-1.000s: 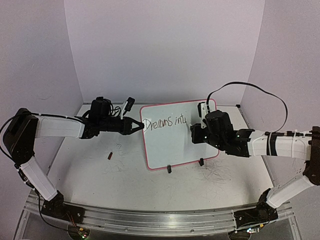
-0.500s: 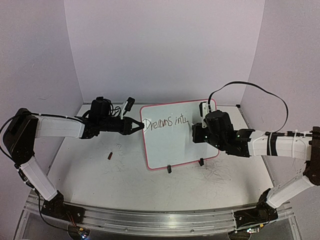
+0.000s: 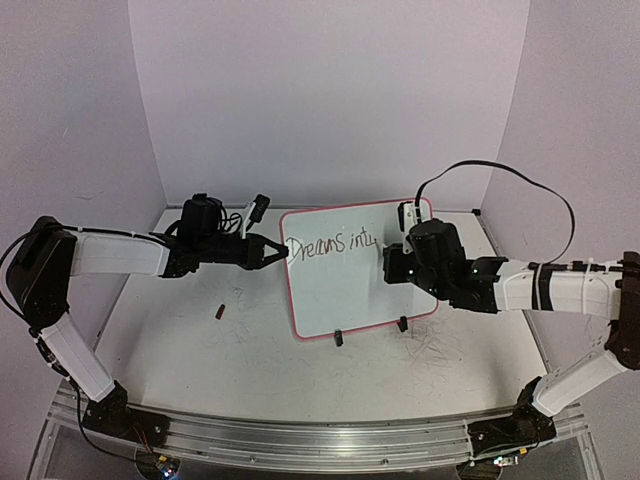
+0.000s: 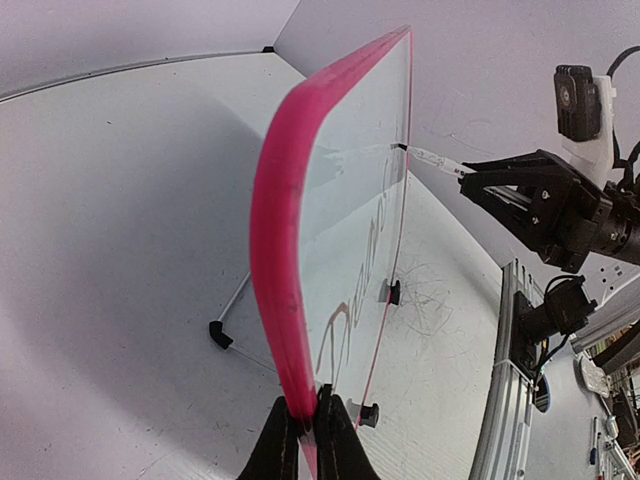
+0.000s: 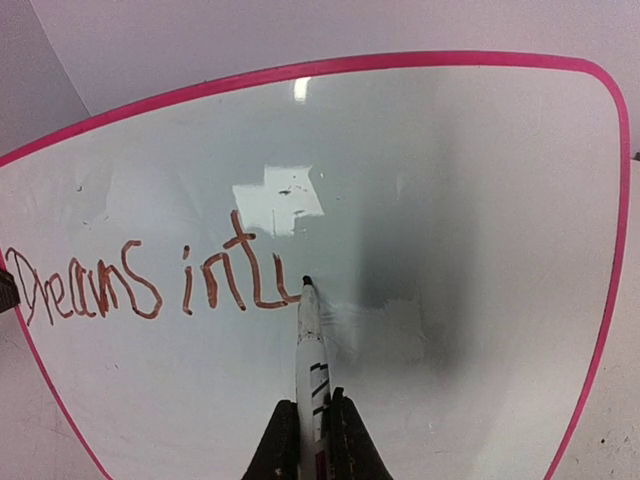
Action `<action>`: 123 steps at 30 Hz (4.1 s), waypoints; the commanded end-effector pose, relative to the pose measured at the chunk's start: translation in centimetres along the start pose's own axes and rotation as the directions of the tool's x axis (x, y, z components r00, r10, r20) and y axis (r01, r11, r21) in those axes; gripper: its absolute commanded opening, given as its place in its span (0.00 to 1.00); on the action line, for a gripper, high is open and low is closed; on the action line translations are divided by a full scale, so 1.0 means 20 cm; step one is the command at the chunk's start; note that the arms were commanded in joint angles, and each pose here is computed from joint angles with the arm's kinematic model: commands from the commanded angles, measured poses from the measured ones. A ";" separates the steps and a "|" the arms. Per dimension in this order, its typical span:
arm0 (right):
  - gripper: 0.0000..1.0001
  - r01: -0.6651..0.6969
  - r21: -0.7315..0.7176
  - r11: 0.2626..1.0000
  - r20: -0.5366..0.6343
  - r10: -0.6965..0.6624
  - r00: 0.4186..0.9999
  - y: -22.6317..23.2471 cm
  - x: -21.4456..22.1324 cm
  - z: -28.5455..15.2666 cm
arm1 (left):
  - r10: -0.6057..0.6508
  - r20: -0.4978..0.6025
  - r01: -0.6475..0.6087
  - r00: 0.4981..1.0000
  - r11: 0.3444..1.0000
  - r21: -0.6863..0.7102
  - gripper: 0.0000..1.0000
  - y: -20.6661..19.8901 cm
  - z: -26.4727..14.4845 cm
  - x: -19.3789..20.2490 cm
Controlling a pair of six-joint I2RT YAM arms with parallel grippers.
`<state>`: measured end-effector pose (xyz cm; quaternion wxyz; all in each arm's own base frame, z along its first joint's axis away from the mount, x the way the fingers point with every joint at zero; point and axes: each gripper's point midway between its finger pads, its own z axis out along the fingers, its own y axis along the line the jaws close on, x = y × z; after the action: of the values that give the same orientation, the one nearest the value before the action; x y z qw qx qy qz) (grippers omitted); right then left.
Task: Write a sentence on the whiteboard
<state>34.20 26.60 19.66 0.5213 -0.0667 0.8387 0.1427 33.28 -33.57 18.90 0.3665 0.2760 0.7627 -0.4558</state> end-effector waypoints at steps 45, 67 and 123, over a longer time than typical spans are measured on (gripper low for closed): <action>0.00 -0.015 -0.056 0.998 0.098 0.021 0.995 -0.03 -0.17 -0.19 | 0.077 -0.026 -0.076 0.997 0.996 0.042 0.00 -0.11 0.02 0.00; 0.00 0.127 -0.105 0.986 0.141 -0.111 0.984 -0.03 -0.20 -0.29 | 0.103 -0.060 -0.102 0.993 0.995 0.017 0.02 -0.11 0.04 0.03; 0.00 0.211 -0.050 0.976 0.116 -0.204 0.972 -0.06 -0.19 -0.13 | 0.096 -0.062 -0.096 0.993 0.995 0.006 0.00 -0.10 0.05 0.02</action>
<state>32.91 23.51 20.87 0.5437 -0.1667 0.8158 0.1052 32.80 -34.43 18.94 0.3670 0.2952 0.7653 -0.4386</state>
